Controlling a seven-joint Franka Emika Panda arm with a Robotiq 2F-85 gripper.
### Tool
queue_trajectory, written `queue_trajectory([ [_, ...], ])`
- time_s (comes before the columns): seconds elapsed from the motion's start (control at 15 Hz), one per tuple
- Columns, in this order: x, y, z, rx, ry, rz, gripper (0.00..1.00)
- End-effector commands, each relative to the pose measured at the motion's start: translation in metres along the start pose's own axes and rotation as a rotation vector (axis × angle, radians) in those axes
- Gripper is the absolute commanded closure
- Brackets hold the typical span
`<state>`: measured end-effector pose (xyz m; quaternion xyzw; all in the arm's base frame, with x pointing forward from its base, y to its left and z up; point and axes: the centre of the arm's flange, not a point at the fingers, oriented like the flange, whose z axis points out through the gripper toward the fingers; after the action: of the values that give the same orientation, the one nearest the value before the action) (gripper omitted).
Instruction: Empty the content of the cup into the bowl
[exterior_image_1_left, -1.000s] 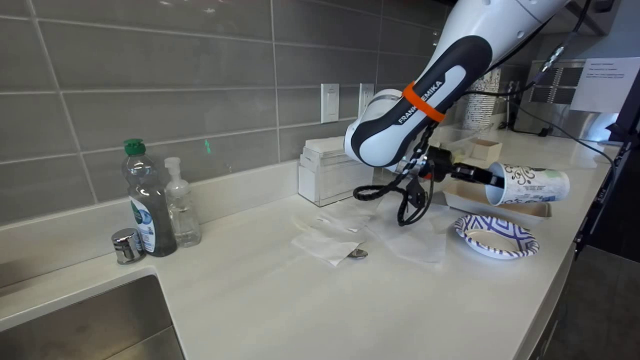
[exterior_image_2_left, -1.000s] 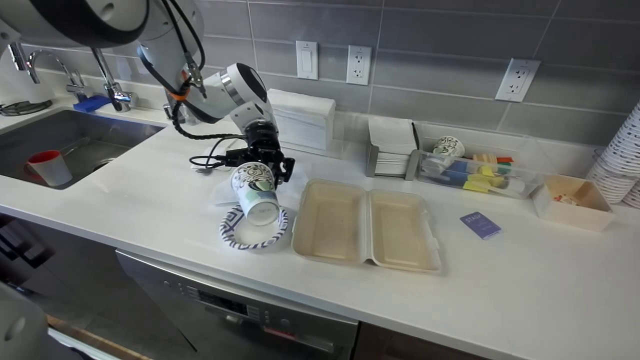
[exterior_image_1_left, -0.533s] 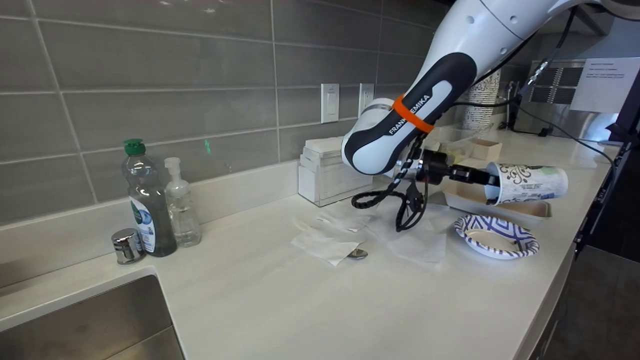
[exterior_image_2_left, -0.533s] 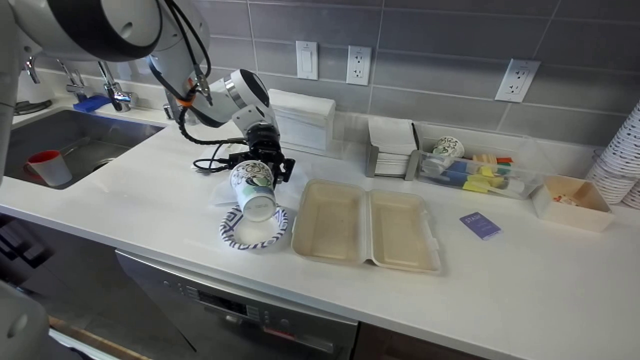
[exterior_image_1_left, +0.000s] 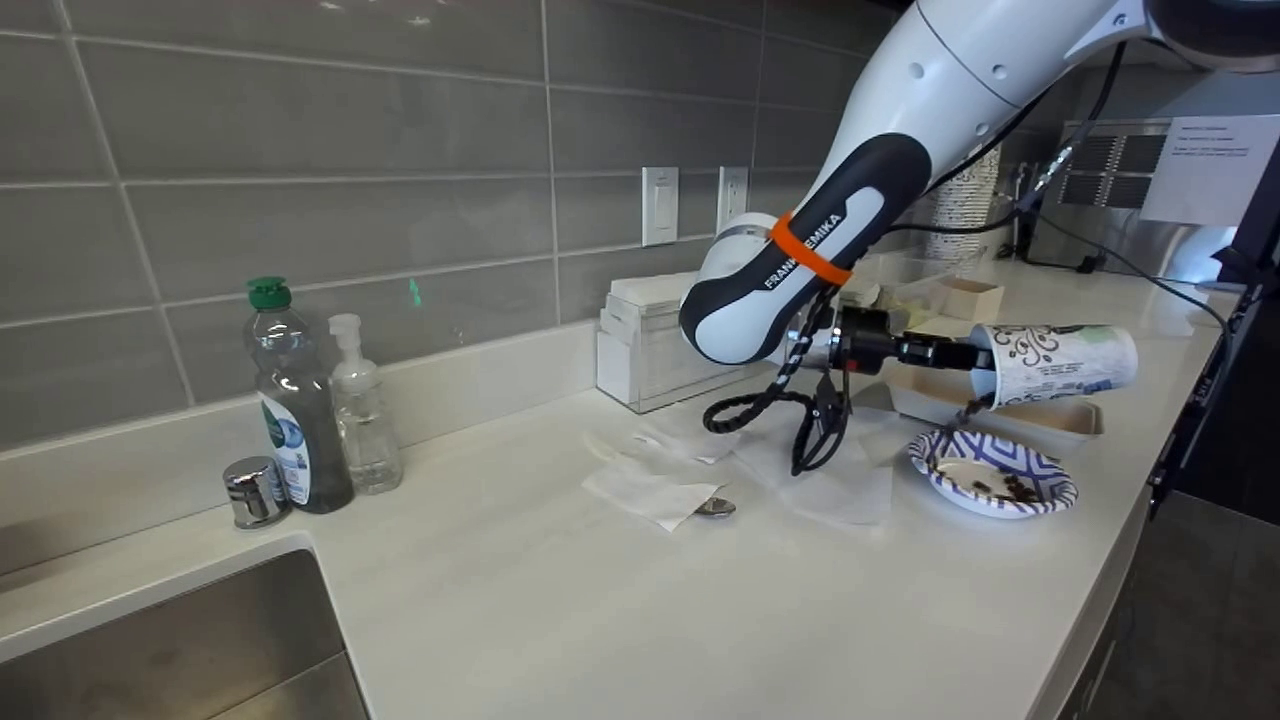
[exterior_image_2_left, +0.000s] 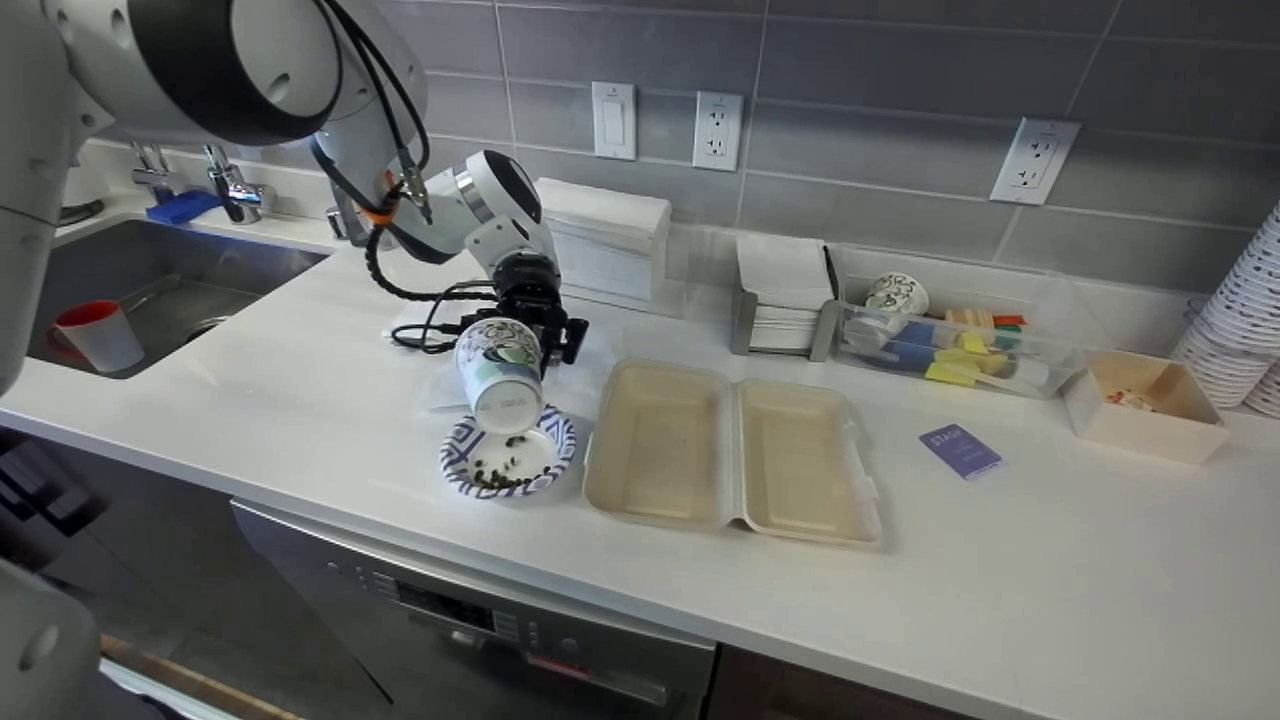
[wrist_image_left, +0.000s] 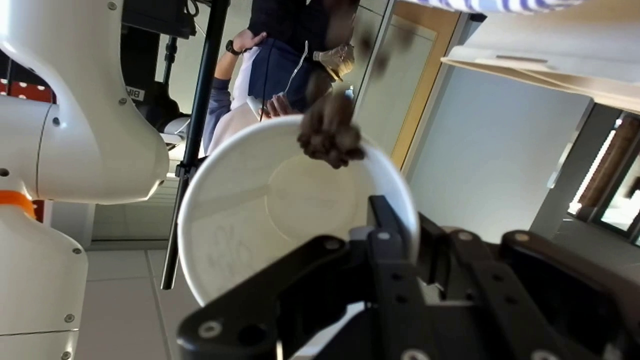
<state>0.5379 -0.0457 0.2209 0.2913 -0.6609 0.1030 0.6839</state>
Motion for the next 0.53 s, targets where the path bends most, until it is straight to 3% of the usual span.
queue_trajectory([
  [0.0, -0.0056, -0.0037, -0.0049, -0.023, 0.037, 0.030, 0.98],
  [0.47, -0.0101, -0.0022, -0.0018, -0.056, 0.095, 0.060, 0.98],
])
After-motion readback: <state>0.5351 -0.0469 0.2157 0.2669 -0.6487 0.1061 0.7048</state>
